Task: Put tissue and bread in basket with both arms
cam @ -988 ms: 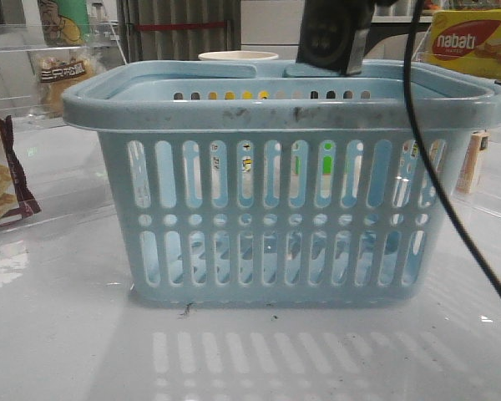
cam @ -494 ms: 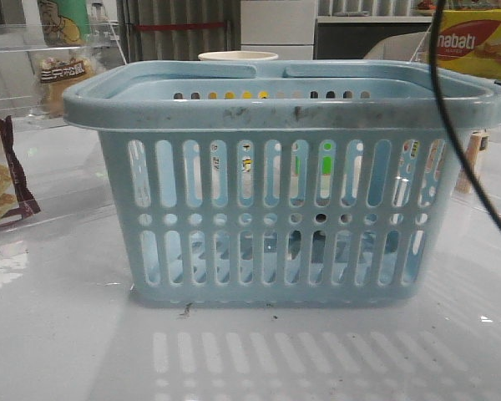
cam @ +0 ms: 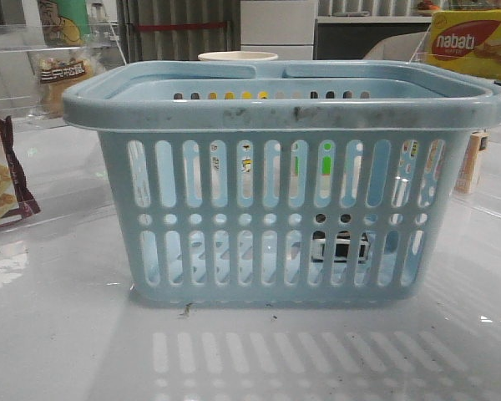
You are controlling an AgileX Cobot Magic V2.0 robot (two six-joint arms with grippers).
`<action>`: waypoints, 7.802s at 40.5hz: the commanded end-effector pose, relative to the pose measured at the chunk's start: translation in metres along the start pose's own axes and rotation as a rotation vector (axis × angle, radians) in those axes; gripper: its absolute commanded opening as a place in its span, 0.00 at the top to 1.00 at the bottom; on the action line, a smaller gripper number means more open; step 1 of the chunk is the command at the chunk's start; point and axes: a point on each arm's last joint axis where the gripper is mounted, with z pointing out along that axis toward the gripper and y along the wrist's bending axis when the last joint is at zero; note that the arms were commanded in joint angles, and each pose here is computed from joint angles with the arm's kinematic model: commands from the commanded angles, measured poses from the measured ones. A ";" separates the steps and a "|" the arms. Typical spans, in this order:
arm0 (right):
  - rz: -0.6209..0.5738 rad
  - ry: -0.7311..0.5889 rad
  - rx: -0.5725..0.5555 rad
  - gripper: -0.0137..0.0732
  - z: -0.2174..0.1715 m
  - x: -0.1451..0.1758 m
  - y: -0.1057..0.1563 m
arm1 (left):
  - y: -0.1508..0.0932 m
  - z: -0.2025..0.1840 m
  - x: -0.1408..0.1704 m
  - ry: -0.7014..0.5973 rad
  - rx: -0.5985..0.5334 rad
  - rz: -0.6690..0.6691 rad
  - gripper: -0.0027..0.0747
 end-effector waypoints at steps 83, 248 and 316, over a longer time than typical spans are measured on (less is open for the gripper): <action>-0.018 -0.099 0.018 0.14 -0.026 0.032 0.000 | 0.162 0.258 -0.143 -0.172 -0.344 0.029 0.34; -0.030 -0.048 0.029 0.76 -0.026 0.037 -0.001 | -0.028 -0.064 0.008 -0.205 0.231 0.128 0.85; -0.030 -0.042 0.029 0.76 -0.026 0.038 -0.001 | 0.009 -0.020 0.138 -0.692 -0.427 -0.045 0.85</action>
